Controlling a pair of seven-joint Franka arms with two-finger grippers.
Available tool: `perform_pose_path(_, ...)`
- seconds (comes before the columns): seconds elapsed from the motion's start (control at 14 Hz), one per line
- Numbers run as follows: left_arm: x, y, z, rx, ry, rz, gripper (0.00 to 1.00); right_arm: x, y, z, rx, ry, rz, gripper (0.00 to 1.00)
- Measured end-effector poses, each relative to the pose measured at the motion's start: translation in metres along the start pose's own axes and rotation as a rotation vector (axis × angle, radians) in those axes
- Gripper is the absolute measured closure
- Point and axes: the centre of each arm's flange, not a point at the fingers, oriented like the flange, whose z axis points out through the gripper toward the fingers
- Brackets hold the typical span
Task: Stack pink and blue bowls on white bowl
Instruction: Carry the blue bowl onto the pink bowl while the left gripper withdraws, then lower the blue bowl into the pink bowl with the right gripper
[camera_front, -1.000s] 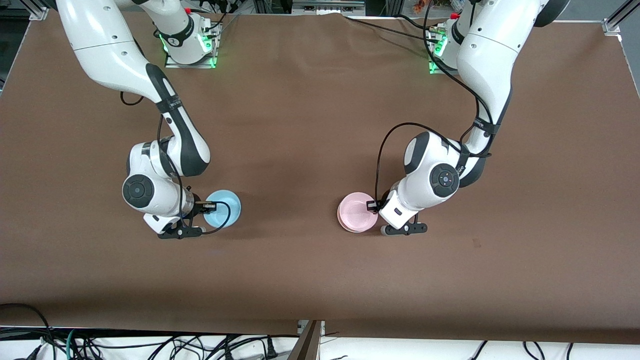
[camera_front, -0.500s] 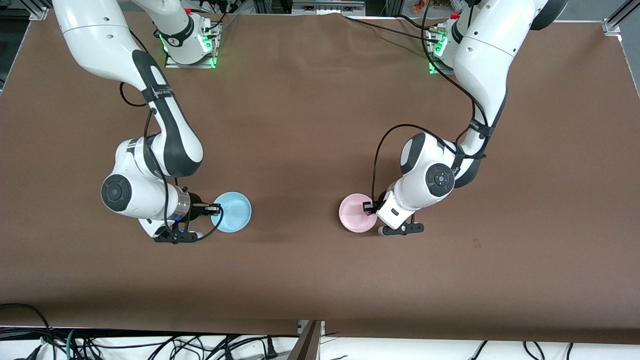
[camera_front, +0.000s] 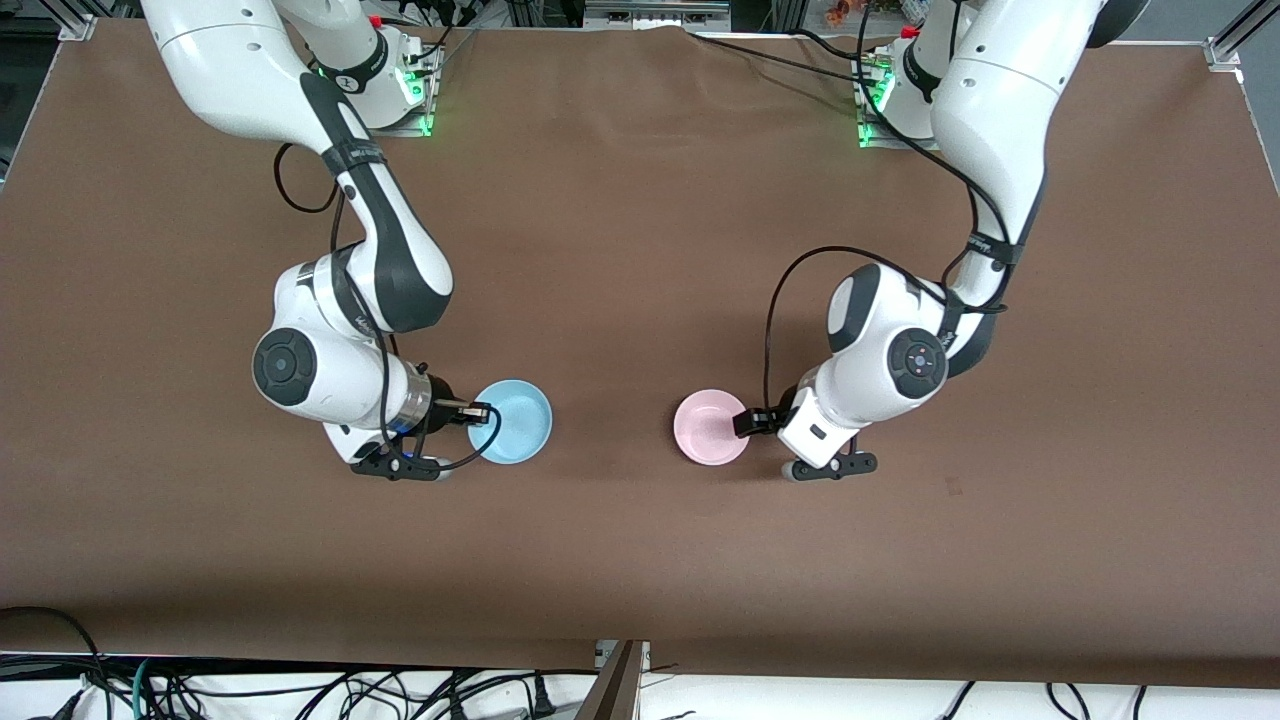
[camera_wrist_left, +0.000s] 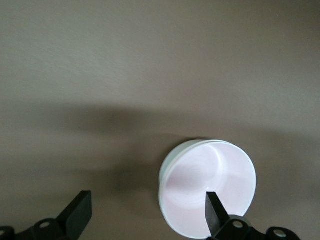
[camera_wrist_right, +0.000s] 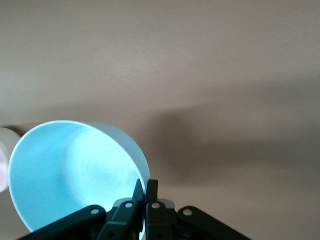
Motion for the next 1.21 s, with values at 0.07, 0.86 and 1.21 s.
perform_pose_path(0.07, 0.010, -0.018, -0.020, 0.018, -0.005, -0.026, 0.00, -0.008, -0.016, 0.002, 0.008, -0.003, 0.036, 0.97)
perform_pose_path(0.86, -0.027, -0.202, -0.350, 0.170, -0.022, 0.009, 0.00, -0.098, -0.218, 0.114, 0.103, 0.135, 0.377, 0.97)
perform_pose_path(1.21, -0.032, -0.239, -0.362, 0.236, -0.060, 0.051, 0.00, -0.099, -0.230, 0.137, 0.128, 0.176, 0.362, 0.97)
